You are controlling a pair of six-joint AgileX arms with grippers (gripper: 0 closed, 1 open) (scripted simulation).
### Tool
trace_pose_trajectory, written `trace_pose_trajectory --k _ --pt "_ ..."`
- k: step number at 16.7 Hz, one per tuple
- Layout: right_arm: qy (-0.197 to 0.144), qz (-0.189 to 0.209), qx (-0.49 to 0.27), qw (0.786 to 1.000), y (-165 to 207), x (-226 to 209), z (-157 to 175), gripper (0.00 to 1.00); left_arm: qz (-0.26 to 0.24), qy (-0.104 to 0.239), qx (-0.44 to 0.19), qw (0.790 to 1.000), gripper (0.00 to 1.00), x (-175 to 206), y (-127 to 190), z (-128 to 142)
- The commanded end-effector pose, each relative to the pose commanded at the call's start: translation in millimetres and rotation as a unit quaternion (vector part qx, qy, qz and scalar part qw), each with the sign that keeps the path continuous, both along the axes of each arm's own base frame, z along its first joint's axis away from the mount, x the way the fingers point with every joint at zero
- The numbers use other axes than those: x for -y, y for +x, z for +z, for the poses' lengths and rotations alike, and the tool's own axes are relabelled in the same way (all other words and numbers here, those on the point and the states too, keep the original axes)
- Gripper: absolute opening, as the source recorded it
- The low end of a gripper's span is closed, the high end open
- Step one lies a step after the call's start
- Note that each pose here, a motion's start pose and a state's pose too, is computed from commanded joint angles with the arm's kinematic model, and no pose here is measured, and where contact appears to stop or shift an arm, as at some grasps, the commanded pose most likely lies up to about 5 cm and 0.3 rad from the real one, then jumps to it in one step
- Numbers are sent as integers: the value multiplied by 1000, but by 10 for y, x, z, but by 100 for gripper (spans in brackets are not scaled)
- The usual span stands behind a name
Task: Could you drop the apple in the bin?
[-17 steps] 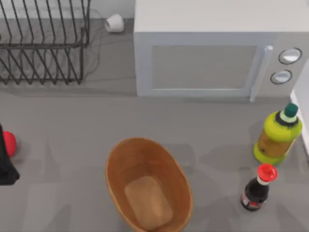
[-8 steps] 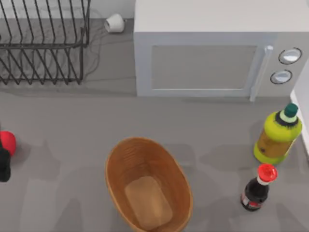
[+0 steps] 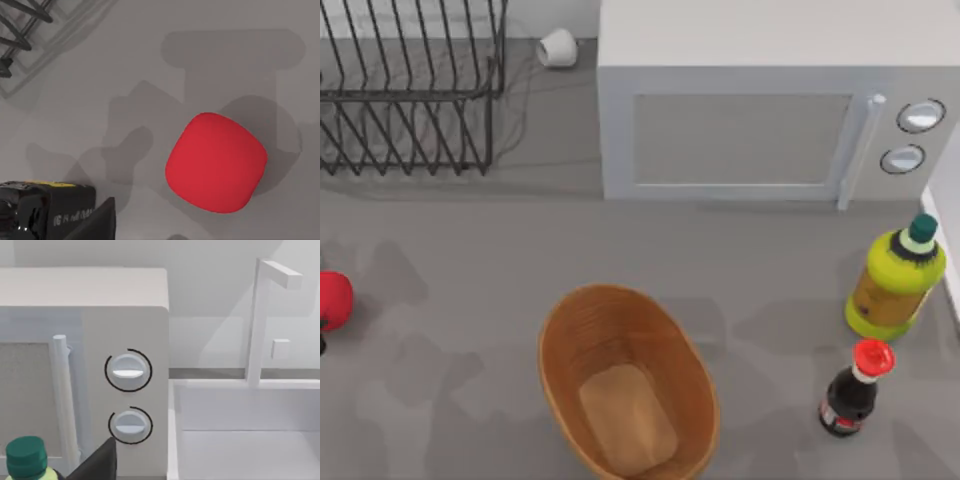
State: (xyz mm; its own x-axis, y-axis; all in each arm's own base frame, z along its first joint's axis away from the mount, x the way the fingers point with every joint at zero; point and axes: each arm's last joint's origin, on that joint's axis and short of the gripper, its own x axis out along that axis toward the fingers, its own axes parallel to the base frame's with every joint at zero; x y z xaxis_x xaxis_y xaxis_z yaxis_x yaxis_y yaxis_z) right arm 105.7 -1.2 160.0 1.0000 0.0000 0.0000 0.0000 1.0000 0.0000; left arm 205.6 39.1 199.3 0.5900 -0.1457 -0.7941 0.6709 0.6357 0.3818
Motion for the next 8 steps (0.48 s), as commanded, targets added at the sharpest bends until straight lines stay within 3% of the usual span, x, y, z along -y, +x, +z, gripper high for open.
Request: trace_pose_trajectory --k 4,8 --pt "0 0 0 1000 0 0 0 100 -119 4 -98 988 100 -267 431 -198" --pt "0 0 0 1000 0 0 0 100 -199 -6 -126 972 100 -493 721 -350"
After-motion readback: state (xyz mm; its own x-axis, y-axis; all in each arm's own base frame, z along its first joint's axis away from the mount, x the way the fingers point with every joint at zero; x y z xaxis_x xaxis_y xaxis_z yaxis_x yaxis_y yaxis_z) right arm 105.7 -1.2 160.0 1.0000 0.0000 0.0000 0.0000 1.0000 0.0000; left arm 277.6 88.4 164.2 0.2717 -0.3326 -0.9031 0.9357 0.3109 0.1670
